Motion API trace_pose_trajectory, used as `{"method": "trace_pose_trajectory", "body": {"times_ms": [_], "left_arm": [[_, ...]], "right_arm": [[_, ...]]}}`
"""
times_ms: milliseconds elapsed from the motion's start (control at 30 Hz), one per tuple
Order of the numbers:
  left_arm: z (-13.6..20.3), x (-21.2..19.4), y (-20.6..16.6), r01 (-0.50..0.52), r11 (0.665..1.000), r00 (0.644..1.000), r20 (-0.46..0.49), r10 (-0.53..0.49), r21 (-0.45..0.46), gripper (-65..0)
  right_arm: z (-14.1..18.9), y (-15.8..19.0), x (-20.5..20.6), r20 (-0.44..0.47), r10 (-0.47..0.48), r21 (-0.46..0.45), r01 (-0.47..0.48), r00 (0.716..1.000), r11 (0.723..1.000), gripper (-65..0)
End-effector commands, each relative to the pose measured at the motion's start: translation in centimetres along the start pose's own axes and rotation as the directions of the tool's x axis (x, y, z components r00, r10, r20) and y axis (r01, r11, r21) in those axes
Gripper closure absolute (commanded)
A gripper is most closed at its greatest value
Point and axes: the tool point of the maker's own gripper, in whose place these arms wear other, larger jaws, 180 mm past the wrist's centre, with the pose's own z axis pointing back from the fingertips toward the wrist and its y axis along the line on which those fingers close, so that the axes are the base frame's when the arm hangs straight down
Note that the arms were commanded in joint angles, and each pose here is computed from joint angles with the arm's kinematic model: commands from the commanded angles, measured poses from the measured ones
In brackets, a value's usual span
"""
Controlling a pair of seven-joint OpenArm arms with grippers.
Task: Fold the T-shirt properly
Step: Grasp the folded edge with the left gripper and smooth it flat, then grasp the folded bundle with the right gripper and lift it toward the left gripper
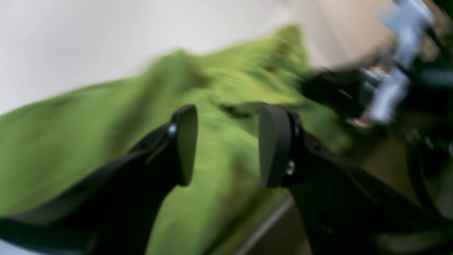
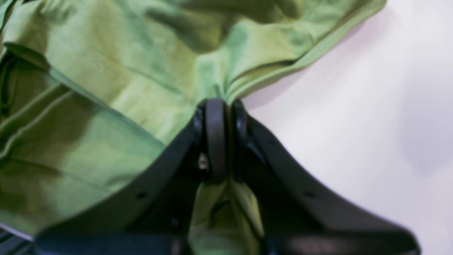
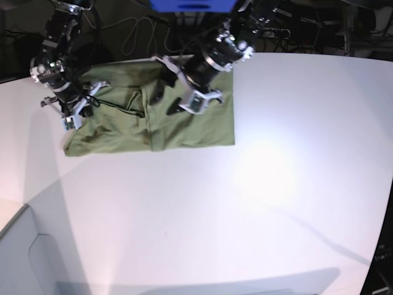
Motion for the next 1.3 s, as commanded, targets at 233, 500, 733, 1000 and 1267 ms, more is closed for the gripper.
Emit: {"method": "trace_pose_trajectory", "body": {"times_ms": [233, 500, 733, 1000, 1267], "left_arm": [[-2.5, -4.8, -2.4, 0.026, 0.996, 0.992, -0.124, -0.037, -0.091, -27.6], [-3.1, -7.5, -2.6, 0.033, 0.994, 0.979, -0.196, -0.054, -0.107, -27.6], [-2.5, -5.1, -3.7, 0.047, 0.99, 0.989, -0.132, -0.065, -0.135, -27.6], [-0.4, 0.2, -2.0, 0.11, 0.989, 0.994, 0.002, -0.111, -0.1, -27.6], [3.4, 0.0, 6.9, 0.049, 0.985, 0.999, -0.004, -0.049, 0.165, -27.6]], "right_arm": [[0.3, -0.3, 1.3, 0.045, 0.02, 0.0, -0.02, 0.999, 1.0, -0.1], [0.3, -0.3, 1.3, 0.045, 0.02, 0.0, -0.02, 0.999, 1.0, -0.1], [0.2, -0.3, 2.0, 0.06, 0.023, -0.002, -0.023, 0.998, 1.0, -0.1], [1.4, -0.3, 4.2, 0.119, 0.056, -0.024, -0.054, 0.991, 0.998, -0.1], [3.3, 3.1, 8.4, 0.232, 0.169, -0.001, -0.174, 0.958, 0.985, -0.1]]}}
